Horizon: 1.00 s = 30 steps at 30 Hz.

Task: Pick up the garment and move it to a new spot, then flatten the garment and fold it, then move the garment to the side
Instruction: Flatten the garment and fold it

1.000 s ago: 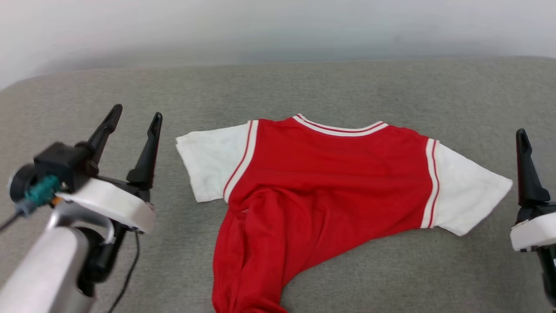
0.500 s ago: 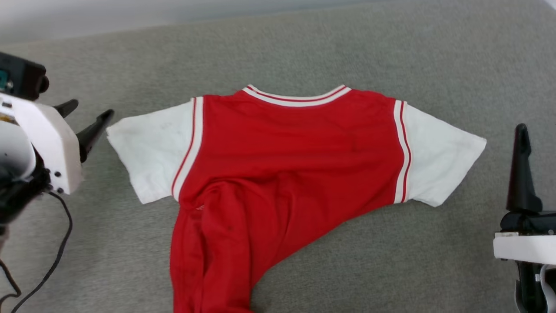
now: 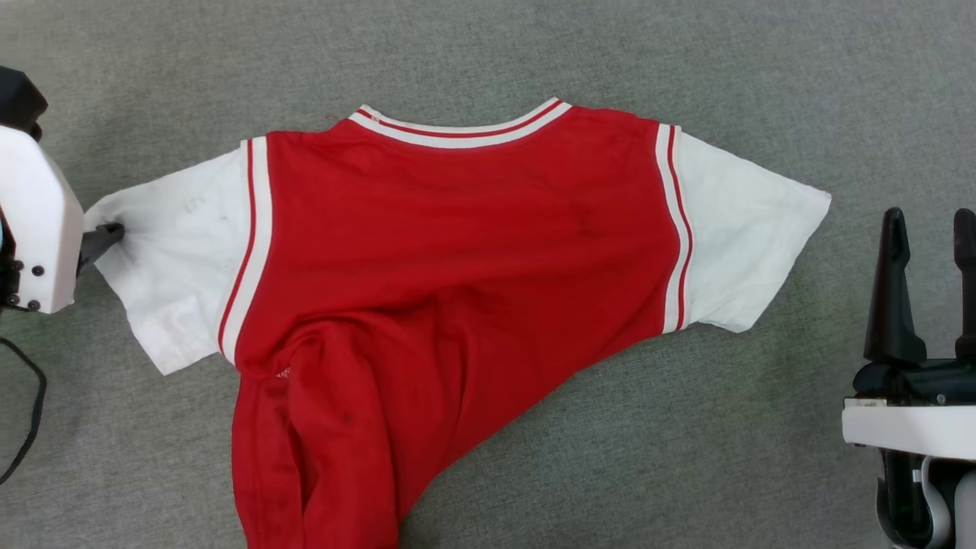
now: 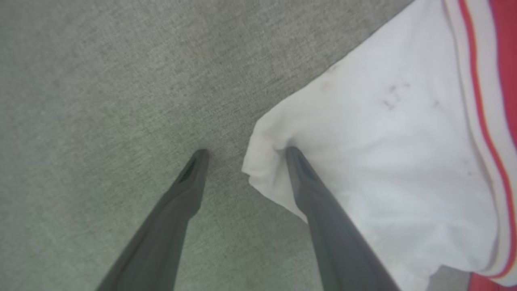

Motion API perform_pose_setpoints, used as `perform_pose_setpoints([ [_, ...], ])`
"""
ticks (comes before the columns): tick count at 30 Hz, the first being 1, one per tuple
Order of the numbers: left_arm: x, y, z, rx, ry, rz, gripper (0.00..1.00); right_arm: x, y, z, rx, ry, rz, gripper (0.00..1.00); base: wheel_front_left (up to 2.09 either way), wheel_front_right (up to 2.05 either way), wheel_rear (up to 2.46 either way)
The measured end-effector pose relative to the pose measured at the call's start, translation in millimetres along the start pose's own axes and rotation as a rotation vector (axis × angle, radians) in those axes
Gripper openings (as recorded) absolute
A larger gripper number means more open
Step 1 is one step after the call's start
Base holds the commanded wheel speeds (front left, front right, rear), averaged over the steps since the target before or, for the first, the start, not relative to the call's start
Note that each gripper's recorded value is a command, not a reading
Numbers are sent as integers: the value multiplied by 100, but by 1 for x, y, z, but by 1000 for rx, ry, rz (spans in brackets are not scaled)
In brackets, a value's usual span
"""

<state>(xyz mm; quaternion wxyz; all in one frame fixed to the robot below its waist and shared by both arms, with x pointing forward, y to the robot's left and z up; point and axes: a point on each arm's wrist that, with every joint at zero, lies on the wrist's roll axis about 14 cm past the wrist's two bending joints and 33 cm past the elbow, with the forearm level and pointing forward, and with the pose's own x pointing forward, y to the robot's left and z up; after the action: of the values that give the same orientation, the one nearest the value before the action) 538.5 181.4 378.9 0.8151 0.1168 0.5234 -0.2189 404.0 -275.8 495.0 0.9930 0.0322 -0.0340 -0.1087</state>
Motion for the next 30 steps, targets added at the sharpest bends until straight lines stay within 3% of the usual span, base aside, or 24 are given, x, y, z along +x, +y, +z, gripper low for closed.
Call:
perform_pose_setpoints([
  [4,8,2,-4,25,40,2,100,2,-4,0,-8,-5,-10,100,0,0,0],
  [5,9,0,-6,15,45,-10,0,3,-4,1,-10,-10,-10,100,0,0,0],
  [11,8,-12,-5,-24,-16,-57,0,4,-1,-4,-46,24,3,100,0,0,0],
  [15,-5,-10,8,-35,-164,-28,0,1,5,-24,-88,183,57,100,0,0,0],
  [26,-83,-11,19,84,-453,62,0,12,-5,-31,-385,577,246,100,0,0,0],
  [30,-100,-29,15,121,-499,40,0,24,-8,-37,-383,729,270,100,0,0,0],
])
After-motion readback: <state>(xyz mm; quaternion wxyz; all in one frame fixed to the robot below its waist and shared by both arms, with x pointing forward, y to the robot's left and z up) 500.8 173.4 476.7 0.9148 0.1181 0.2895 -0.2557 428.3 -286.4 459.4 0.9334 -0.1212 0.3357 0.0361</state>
